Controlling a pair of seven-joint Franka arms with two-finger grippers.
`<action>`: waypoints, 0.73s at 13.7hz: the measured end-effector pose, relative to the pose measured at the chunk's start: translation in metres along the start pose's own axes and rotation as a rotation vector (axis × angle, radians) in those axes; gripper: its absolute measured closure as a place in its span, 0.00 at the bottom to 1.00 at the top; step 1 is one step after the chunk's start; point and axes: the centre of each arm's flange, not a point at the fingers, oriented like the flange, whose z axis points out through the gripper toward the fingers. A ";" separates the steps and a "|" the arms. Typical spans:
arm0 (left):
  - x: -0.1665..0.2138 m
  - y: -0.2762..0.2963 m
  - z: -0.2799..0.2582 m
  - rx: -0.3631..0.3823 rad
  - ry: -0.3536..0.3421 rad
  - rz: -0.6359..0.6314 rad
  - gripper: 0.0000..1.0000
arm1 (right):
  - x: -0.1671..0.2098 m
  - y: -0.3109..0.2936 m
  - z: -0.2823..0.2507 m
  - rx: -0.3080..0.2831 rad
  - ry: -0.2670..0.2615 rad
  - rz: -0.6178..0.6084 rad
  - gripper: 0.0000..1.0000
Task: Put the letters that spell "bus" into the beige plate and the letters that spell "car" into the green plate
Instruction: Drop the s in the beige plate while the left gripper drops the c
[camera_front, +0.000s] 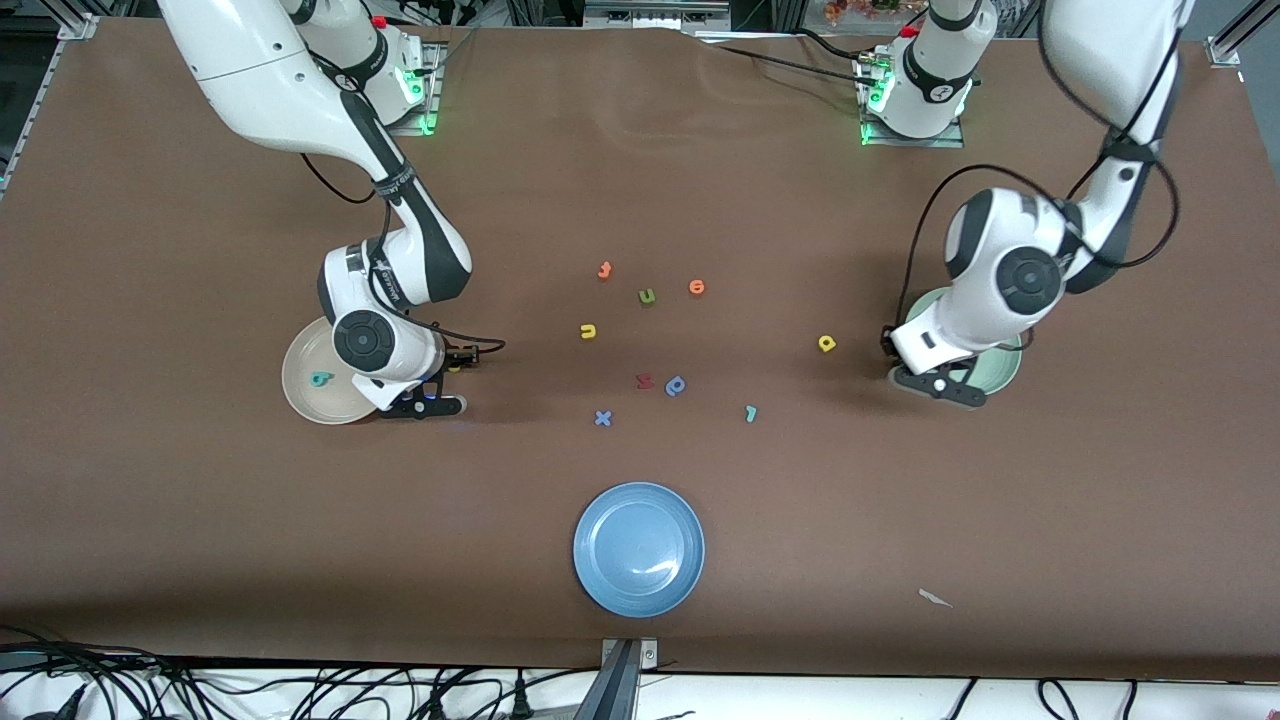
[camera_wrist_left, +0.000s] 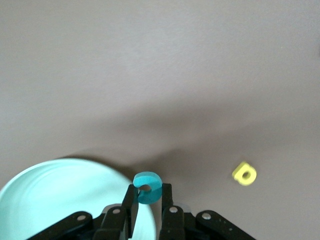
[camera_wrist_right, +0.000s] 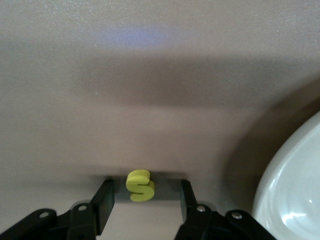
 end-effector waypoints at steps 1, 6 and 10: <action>-0.006 -0.012 -0.012 0.000 -0.010 0.012 0.77 | 0.000 0.000 -0.001 0.001 0.001 -0.001 0.43; -0.048 -0.075 0.000 -0.018 -0.106 0.028 0.77 | -0.001 -0.003 -0.004 0.003 0.005 -0.005 0.78; -0.062 -0.079 0.018 -0.029 -0.138 0.023 0.72 | 0.001 -0.002 -0.012 0.006 0.017 -0.001 0.78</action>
